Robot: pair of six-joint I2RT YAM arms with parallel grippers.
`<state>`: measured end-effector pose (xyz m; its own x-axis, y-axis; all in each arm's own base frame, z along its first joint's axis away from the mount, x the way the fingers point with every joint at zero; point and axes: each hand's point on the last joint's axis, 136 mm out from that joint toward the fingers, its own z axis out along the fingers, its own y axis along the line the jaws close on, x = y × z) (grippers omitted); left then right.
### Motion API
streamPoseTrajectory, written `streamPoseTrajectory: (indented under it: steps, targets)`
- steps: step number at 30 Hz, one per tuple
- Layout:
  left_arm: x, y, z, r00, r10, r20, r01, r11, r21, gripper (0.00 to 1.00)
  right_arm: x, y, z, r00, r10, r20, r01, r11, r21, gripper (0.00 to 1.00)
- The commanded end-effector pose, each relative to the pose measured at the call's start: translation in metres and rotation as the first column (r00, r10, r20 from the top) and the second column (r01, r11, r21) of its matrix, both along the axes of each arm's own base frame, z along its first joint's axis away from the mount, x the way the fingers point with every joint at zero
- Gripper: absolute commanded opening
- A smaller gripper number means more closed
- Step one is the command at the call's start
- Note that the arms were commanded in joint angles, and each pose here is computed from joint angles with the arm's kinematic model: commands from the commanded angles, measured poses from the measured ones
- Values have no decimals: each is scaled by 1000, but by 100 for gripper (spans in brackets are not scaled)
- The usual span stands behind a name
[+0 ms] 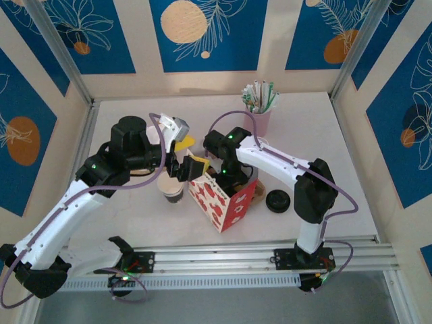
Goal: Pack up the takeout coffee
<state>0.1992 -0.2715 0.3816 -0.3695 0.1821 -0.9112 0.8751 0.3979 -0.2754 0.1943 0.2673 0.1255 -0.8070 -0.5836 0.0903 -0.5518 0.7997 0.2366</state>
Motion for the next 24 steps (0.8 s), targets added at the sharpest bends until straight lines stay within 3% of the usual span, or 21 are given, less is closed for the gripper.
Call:
streamPoseTrajectory:
  steps: [1, 24]
  targets:
    - [-5, -4, 7, 999, -31, 24, 31, 999, -22, 100, -3, -1, -20, 1000, 4, -29, -6, 998, -55, 83]
    - [-5, -4, 6, 999, -28, 19, 29, 999, -24, 100, -4, -2, -19, 1000, 5, -24, -6, 999, -52, 85]
